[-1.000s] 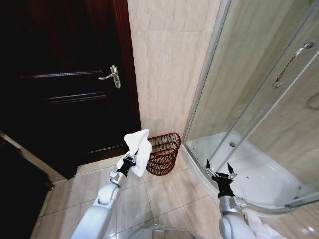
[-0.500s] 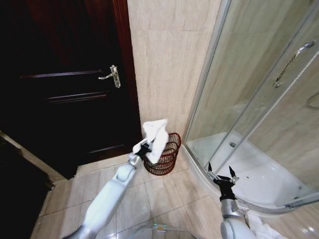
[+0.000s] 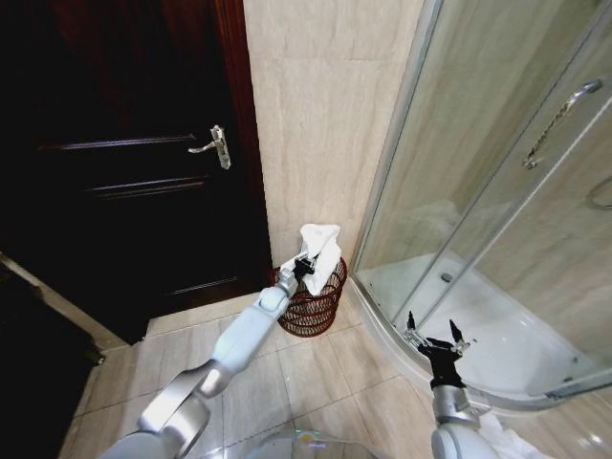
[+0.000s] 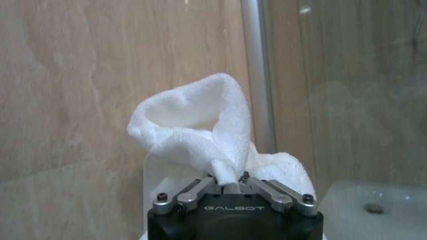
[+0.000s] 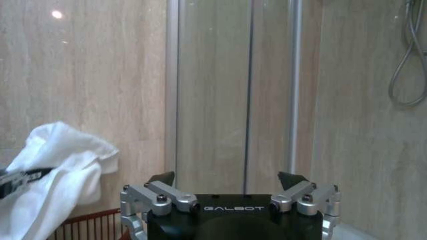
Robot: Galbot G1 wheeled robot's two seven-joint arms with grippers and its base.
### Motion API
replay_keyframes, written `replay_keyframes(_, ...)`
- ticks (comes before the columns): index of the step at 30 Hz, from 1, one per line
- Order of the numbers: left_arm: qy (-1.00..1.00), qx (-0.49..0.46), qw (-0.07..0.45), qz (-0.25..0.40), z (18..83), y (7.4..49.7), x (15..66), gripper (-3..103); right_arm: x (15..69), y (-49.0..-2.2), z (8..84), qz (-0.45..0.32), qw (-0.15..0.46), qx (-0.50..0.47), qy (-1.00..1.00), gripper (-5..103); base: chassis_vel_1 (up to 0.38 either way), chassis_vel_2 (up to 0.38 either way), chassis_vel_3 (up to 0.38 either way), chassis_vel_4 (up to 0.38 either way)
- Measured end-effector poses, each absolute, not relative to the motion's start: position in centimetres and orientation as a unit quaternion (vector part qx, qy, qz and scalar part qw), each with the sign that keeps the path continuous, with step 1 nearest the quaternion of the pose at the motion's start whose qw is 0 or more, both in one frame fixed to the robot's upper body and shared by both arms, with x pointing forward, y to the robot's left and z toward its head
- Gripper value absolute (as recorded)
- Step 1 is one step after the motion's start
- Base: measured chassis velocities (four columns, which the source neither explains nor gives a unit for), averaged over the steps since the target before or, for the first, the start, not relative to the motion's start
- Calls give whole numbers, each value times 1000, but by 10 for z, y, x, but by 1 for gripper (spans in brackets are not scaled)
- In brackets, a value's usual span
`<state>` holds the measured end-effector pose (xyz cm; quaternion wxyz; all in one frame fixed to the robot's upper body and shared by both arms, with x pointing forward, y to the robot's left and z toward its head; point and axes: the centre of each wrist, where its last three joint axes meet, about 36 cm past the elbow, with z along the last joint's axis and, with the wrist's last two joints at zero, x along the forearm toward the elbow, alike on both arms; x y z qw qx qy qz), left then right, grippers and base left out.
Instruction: Discard the used towel into the hamper.
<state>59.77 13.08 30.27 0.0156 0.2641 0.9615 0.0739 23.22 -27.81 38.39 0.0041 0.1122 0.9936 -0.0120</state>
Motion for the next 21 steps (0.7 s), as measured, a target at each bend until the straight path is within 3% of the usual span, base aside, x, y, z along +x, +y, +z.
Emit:
replay_keyframes(4,962,260,5,81,298,137,597,8,232,-283,387,-10,9,118,993,100,0,0,0,0)
replay_keyframes(7,962,261,-3,82,298,138,597,24,231,-288,389,-11,11,121,993,100,0,0,0,0)
replay_keyframes(9,962,262,-4,81,298,136,597,24,231,-288,390,-12,12,122,992,100,0,0,0,0)
replay_keyframes(15,961,264,-11,84,301,137,598,51,234,-287,395,-10,17,121,992,100,0,0,0,0)
replay_keyframes(16,961,264,-11,84,301,137,598,51,234,-287,395,-10,17,121,992,100,0,0,0,0)
replay_keyframes(20,960,266,-13,87,301,141,597,72,237,-287,398,-10,21,122,992,100,0,0,0,0)
replay_keyframes(21,960,266,-13,87,301,141,597,72,237,-287,398,-10,21,122,992,100,0,0,0,0)
